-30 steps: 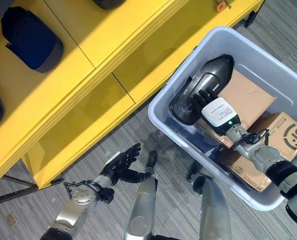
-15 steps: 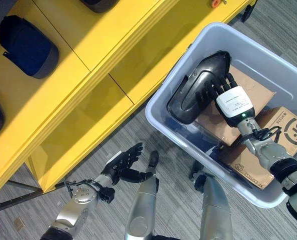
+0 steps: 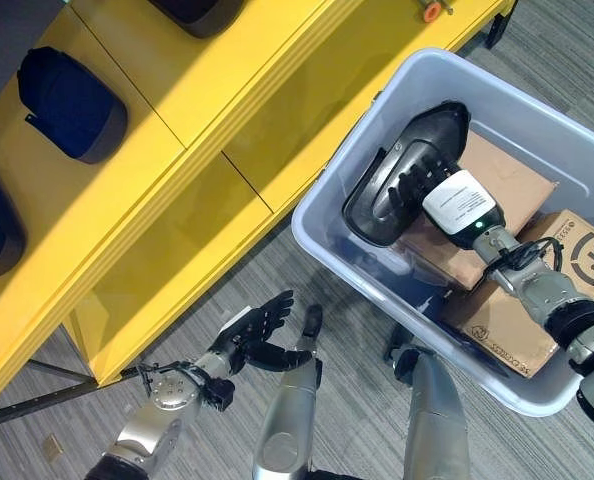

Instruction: Move parts from the plastic box to the shelf.

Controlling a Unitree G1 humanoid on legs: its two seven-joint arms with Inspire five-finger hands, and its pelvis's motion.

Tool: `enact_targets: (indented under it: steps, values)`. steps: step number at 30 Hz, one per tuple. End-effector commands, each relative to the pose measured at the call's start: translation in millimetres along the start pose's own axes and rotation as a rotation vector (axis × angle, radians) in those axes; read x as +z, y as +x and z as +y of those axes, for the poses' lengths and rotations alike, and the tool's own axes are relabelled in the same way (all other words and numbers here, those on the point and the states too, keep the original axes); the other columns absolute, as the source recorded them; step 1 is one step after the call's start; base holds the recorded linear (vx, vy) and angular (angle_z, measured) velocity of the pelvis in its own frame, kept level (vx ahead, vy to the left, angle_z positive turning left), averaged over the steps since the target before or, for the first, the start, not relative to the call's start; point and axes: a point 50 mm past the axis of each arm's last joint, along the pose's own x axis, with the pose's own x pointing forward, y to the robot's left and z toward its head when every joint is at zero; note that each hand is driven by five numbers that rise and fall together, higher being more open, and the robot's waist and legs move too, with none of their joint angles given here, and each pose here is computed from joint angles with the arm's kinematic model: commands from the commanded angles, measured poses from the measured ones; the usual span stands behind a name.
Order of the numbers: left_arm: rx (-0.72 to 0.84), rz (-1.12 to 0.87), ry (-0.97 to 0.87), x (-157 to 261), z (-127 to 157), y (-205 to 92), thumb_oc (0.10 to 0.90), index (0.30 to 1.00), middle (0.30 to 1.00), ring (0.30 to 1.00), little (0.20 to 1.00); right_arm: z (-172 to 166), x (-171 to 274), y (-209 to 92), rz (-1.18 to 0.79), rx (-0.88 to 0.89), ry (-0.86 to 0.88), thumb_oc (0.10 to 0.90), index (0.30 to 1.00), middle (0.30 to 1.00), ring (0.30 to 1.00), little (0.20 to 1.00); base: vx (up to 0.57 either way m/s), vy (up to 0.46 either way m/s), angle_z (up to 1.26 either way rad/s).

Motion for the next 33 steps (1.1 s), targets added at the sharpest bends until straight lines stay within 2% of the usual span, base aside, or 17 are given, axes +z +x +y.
enact_targets:
  steps: [1,6,10,14,18,22,25,27,33]
  values:
    - [-0.050,-0.096,0.077,19,-4,-5,0.900,1.000,1.000,1.000,1.000,-21,-49,9,0.117,-0.030,-0.143,0.900,1.000,1.000,1.000,1.000,-0.02,-0.060,0.00]
    - [-0.046,-0.094,0.083,21,0,-6,0.900,1.000,1.000,1.000,1.000,-22,-49,10,0.095,-0.016,-0.217,0.900,1.000,1.000,1.000,1.000,0.00,-0.044,0.02]
    - [-0.043,-0.085,0.098,21,0,-7,0.900,1.000,1.000,1.000,1.000,-19,-52,10,0.125,0.031,-0.201,0.900,1.000,1.000,1.000,1.000,0.01,-0.028,0.01]
    - [-0.042,-0.088,0.092,22,-1,-6,0.900,1.000,1.000,1.000,1.000,-5,-65,0,0.371,0.116,0.038,0.900,1.000,1.000,1.000,1.000,0.02,-0.005,0.04]
    - [-0.042,-0.086,0.087,23,-2,-6,0.900,1.000,1.000,1.000,1.000,1,-71,-6,0.421,0.112,0.050,0.900,1.000,1.000,1.000,1.000,0.01,0.005,0.02]
    - [-0.040,-0.086,0.069,24,-4,-4,0.900,1.000,1.000,1.000,1.000,5,-78,-7,0.447,0.184,0.124,0.900,1.000,1.000,1.000,1.000,0.01,0.026,-0.01]
    - [-0.014,-0.109,0.080,28,-1,-4,0.900,1.000,1.000,1.000,1.000,11,-71,-6,0.309,0.317,0.113,0.900,1.000,1.000,1.000,1.000,0.00,-0.006,0.01]
    - [-0.005,-0.096,0.088,30,2,-4,0.900,1.000,1.000,1.000,1.000,0,-76,6,0.288,0.325,0.066,0.900,1.000,1.000,1.000,1.000,0.00,-0.052,0.02]
    - [-0.006,-0.099,0.096,29,3,-5,0.900,1.000,1.000,1.000,1.000,-10,-83,9,0.265,0.288,-0.159,0.900,1.000,1.000,1.000,1.000,0.00,-0.009,0.00]
